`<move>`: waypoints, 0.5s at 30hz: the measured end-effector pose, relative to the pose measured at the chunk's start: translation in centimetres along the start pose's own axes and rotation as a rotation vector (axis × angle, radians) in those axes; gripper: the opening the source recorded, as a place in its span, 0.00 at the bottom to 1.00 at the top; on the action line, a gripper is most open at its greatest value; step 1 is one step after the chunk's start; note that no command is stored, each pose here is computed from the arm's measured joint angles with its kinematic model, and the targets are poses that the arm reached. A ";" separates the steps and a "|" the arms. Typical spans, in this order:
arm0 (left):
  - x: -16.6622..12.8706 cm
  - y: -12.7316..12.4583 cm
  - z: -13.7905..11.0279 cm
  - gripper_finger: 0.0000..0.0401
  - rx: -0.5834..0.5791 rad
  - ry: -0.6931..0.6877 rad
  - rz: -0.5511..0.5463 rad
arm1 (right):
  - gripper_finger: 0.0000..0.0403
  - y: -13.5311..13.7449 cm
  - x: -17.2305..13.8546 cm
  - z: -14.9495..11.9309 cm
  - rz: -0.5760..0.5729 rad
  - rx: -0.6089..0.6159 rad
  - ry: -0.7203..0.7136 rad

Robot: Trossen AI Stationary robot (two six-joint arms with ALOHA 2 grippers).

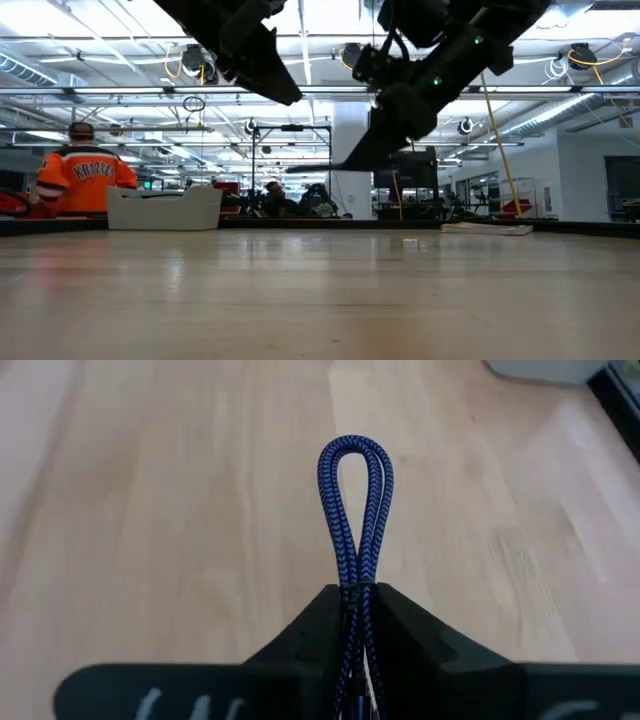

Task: Pick and place USB-C Cables
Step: Put the blue charger cable into the white bin

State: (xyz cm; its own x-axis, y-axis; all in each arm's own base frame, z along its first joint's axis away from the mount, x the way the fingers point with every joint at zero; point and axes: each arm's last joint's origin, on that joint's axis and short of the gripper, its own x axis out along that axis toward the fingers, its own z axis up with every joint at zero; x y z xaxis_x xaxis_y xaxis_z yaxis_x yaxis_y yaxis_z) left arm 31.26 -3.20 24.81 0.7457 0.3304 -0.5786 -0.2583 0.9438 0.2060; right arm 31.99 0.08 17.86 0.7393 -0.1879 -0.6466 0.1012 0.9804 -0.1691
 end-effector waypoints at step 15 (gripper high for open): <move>3.6 -1.7 -0.3 0.84 0.057 -0.051 -0.099 | 0.12 0.5 -0.9 0.5 0.012 -0.029 -0.029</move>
State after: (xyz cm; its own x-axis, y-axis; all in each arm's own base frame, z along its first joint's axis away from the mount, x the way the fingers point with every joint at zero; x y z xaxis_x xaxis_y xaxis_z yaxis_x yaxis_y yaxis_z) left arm 34.18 -3.62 22.10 0.7964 0.2337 -0.5579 -0.1476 0.9696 0.1953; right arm 31.73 0.72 18.73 0.7594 -0.1742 -0.6268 0.0731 0.9802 -0.1838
